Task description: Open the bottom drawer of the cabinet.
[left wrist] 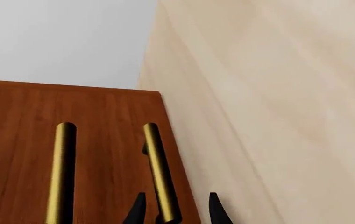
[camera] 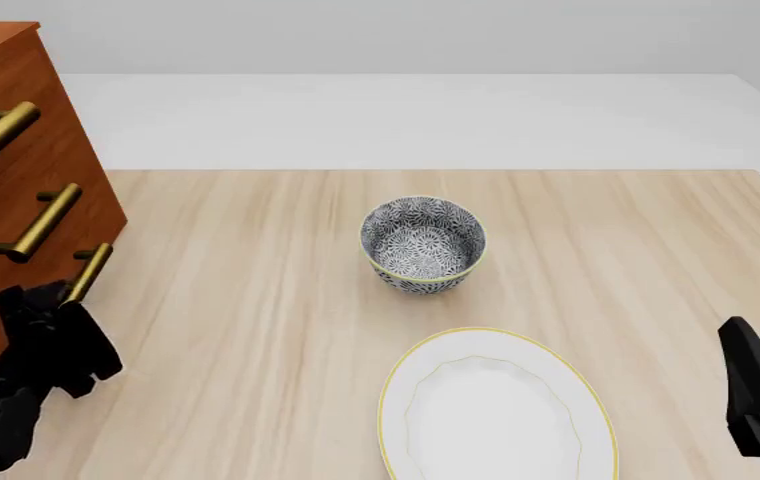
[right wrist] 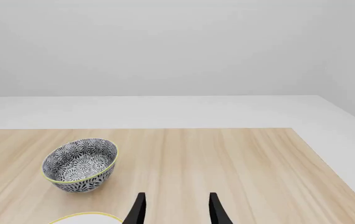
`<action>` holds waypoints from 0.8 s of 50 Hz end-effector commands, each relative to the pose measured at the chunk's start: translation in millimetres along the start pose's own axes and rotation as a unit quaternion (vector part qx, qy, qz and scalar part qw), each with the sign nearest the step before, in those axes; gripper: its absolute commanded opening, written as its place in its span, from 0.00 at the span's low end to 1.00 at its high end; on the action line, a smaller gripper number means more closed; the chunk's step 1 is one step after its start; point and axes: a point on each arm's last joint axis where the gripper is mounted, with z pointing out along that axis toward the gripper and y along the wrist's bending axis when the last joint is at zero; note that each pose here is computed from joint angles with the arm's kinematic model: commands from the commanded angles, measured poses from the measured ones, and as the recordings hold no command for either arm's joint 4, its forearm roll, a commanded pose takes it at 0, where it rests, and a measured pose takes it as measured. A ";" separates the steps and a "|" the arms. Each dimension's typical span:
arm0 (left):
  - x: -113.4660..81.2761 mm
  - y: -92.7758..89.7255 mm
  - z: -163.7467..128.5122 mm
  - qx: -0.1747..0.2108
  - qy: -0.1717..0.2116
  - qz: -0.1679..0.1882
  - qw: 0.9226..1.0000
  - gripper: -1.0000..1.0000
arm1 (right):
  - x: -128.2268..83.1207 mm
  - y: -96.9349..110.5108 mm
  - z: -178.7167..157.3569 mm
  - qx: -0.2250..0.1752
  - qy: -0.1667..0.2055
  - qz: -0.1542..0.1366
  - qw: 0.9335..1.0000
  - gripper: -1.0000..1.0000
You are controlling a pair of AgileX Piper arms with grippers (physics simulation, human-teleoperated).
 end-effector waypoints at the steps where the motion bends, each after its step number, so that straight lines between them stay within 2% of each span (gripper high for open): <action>1: 2.5 0.7 2.3 -0.002 0.005 -0.001 1.000 1.00 | 0.0 0.0 0.0 0.000 0.000 0.000 1.000 1.00; 15: 1.8 0.5 2.6 -0.002 0.003 0.003 1.000 1.00 | 0.0 0.0 0.0 0.000 0.000 0.000 1.000 1.00; 16: 0.2 -3.3 2.2 0.007 0.000 -0.003 1.000 1.00 | 0.0 0.0 0.0 0.000 0.000 0.000 1.000 1.00; 17: 0.7 -0.3 2.4 0.000 0.001 0.006 1.000 0.00 | 0.0 0.0 0.0 0.000 0.000 0.000 1.000 1.00; 40: -4.6 -0.6 -2.1 0.001 -0.009 0.021 1.000 0.00 | 0.0 0.0 0.0 0.000 0.000 0.000 1.000 1.00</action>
